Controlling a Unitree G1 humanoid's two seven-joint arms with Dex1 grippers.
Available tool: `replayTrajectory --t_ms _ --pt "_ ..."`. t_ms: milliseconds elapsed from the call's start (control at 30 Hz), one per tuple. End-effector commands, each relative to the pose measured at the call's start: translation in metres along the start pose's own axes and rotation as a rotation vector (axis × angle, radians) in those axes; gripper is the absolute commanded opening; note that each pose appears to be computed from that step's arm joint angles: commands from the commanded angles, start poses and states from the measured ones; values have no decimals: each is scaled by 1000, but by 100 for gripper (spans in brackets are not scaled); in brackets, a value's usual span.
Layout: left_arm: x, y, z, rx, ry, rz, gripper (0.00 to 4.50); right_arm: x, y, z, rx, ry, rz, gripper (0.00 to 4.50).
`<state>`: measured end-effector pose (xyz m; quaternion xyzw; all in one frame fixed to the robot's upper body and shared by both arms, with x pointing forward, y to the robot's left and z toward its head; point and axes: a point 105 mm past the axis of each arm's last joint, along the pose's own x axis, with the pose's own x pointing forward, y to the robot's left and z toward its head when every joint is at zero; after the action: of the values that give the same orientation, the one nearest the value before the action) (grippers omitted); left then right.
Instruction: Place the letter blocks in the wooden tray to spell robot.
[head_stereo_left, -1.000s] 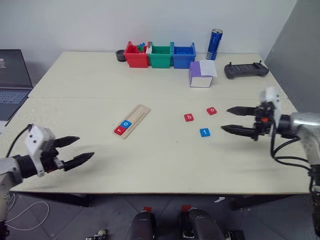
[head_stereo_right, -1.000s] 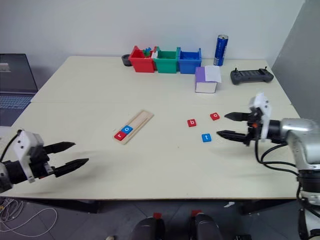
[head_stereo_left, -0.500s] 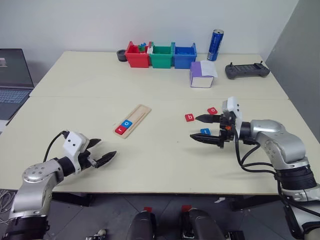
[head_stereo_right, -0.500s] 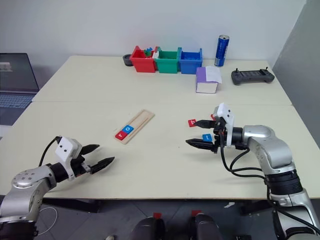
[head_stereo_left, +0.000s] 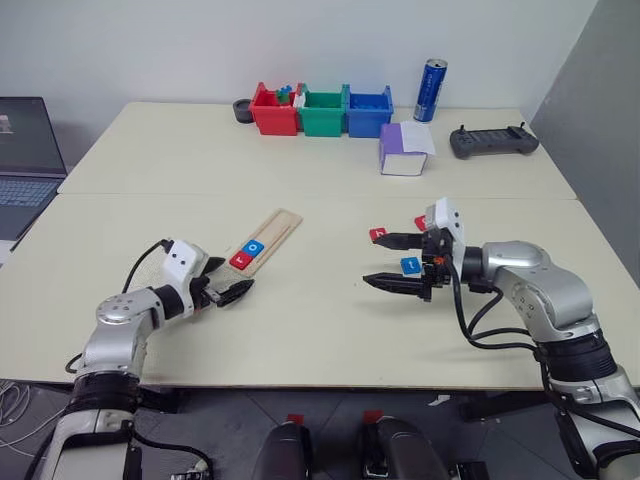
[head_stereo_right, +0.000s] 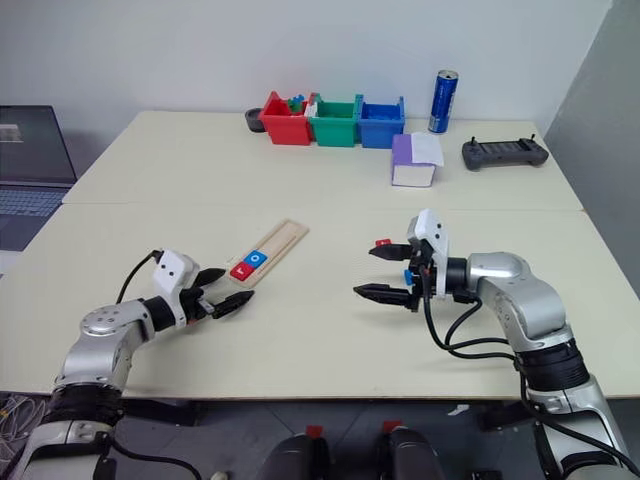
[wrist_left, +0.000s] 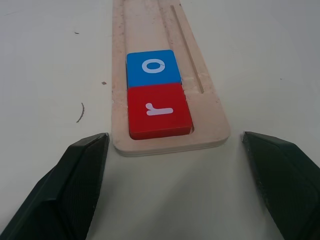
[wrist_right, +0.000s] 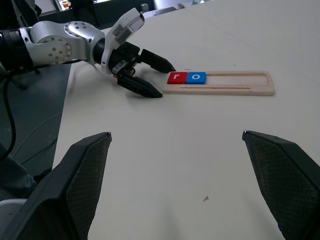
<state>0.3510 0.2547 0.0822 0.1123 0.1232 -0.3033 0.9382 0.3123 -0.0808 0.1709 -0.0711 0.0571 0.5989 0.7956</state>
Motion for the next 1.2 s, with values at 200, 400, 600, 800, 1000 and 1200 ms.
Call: replayTrajectory --t_ms 200,400,600,800,1000,1200 --pt "12 4 -1 26 11 15 450 -3 3 11 -43 -25 -15 446" --pt "28 -1 -2 31 44 -2 450 -3 4 10 -39 -24 -14 446" --pt "38 1 1 28 60 2 450 -2 6 10 -34 -26 -13 446" --pt "40 -3 -1 48 73 -26 338 -3 6 9 -32 -28 -28 450" --pt "34 -13 0 90 74 -133 338 -21 0 8 -41 -13 -97 450" --pt "24 -45 4 184 56 -411 338 -59 -3 -2 -29 44 -216 450"
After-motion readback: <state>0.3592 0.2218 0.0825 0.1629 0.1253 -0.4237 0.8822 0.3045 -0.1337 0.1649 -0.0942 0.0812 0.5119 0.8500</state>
